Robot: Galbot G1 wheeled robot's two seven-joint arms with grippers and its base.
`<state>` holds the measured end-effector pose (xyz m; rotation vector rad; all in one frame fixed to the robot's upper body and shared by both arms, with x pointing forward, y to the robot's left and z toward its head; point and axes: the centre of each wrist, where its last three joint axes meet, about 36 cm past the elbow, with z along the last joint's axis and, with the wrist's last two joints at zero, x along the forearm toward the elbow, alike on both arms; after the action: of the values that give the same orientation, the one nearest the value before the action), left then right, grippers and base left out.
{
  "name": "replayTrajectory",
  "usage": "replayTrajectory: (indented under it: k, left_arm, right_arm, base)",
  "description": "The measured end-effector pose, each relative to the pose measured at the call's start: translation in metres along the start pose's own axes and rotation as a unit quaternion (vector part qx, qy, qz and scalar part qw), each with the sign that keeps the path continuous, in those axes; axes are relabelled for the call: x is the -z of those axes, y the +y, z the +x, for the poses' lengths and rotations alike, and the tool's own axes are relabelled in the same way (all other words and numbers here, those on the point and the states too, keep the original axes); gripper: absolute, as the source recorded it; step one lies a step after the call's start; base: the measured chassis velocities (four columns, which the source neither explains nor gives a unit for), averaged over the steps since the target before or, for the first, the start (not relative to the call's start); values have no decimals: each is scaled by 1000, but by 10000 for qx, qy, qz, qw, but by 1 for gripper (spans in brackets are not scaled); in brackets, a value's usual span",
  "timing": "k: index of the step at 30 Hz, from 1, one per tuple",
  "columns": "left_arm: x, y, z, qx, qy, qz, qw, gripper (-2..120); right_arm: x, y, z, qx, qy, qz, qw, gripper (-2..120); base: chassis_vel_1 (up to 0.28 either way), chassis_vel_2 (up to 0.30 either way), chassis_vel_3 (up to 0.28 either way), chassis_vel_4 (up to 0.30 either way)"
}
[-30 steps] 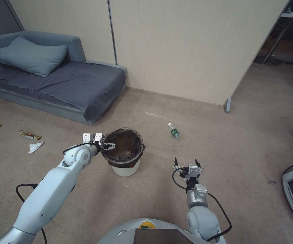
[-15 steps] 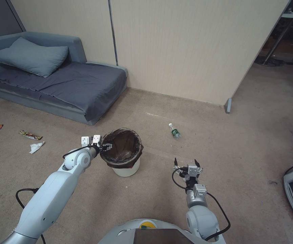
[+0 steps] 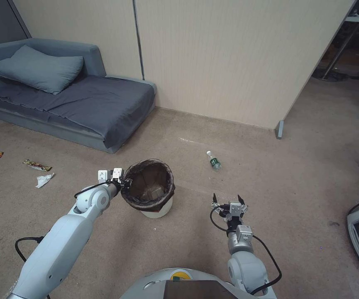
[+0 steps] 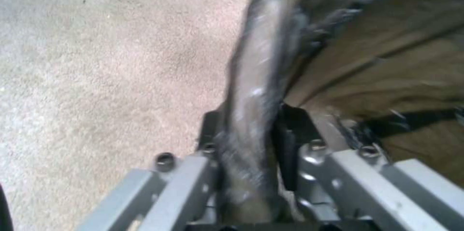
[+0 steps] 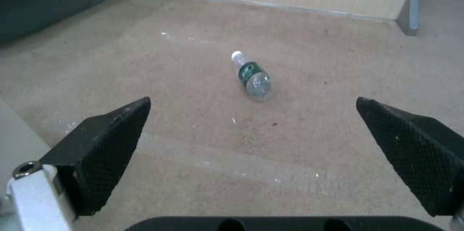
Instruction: Pick up the trash bin, then pick up the garbage from the floor and place it into the trash bin.
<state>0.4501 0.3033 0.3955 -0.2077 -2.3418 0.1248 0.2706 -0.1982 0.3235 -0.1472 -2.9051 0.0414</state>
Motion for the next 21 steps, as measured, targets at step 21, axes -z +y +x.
replayTrajectory:
  k: [21]
  left_arm:
    - [52,-21,107,-186,-1271,-856,9880,0]
  right_arm:
    - [2,0,-1,9,-5,48,10000,100]
  base:
    - [0,0,0,0]
